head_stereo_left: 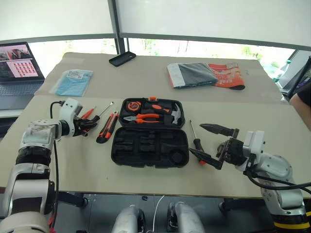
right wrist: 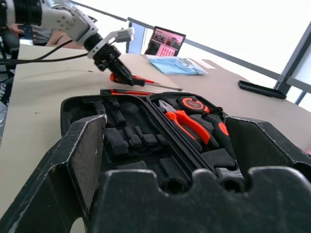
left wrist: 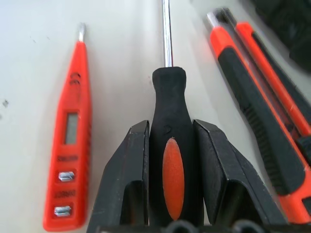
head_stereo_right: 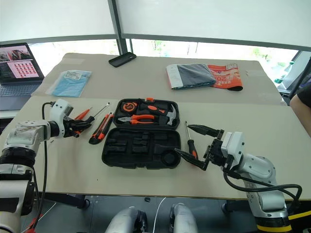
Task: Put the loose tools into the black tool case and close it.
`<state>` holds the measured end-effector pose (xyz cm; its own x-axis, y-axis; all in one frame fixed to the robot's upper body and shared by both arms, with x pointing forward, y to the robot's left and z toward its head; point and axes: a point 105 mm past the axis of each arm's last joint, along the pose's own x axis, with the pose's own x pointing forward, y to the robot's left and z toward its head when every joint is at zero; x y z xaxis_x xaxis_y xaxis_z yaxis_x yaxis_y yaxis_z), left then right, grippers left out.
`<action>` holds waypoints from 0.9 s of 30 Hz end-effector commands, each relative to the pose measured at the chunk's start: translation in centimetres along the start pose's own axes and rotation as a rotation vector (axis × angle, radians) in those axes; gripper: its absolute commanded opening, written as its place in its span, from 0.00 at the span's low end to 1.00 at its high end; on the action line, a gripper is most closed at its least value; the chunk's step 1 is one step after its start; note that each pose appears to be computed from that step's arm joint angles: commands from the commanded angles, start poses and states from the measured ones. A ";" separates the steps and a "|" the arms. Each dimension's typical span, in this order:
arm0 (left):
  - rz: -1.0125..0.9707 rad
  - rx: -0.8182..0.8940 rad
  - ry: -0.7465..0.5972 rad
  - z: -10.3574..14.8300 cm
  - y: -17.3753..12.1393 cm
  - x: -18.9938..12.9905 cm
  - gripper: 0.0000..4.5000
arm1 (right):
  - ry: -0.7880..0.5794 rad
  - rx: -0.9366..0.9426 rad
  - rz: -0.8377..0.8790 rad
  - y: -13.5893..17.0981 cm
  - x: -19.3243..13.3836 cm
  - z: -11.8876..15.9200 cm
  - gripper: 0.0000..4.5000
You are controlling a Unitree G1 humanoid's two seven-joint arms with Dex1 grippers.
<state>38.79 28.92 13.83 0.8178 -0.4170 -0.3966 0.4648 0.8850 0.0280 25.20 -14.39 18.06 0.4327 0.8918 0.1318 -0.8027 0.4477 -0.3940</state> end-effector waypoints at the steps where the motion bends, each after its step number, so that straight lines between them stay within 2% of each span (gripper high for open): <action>1: -0.075 0.137 -0.301 7.2 -1.2 -2.5 0.20 | -0.066 -0.073 0.015 -0.7 0.4 3.0 1.00; 3: -0.171 0.185 -0.320 8.2 -3.2 -2.6 0.20 | -0.018 -0.103 0.036 -1.0 0.0 2.9 1.00; 6: -0.343 0.348 -0.330 9.1 -7.4 -1.9 0.20 | 0.011 -0.110 0.033 -2.1 -0.7 3.2 1.00; 9: -0.493 0.556 -0.263 8.1 -11.0 -1.0 0.20 | 0.019 -0.097 0.048 -2.4 -0.9 3.4 1.00; 12: -0.604 0.656 -0.201 6.6 -13.8 0.4 0.20 | 0.043 -0.083 0.054 -2.7 -1.2 3.3 1.00; 15: -0.606 0.838 -0.040 3.4 -13.8 1.8 0.20 | 0.084 -0.061 0.053 -2.9 -1.6 2.8 1.00; 16: -0.596 0.851 -0.010 2.9 -13.6 2.2 0.20 | 0.100 -0.057 0.061 -2.8 -1.8 2.6 1.00; 22: -0.617 0.889 0.060 1.1 -14.5 4.0 0.20 | 0.140 -0.038 0.061 -2.2 -2.1 2.0 1.00; 27: -0.614 0.912 0.050 1.2 -15.1 4.7 0.20 | 0.132 -0.033 0.057 -1.7 -1.7 2.0 1.00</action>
<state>35.73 13.43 12.41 0.3452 -0.7172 -0.6054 0.8902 0.0458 0.4532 25.32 -16.74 19.62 0.4365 0.8993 -0.0273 -0.8291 0.3903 -0.4004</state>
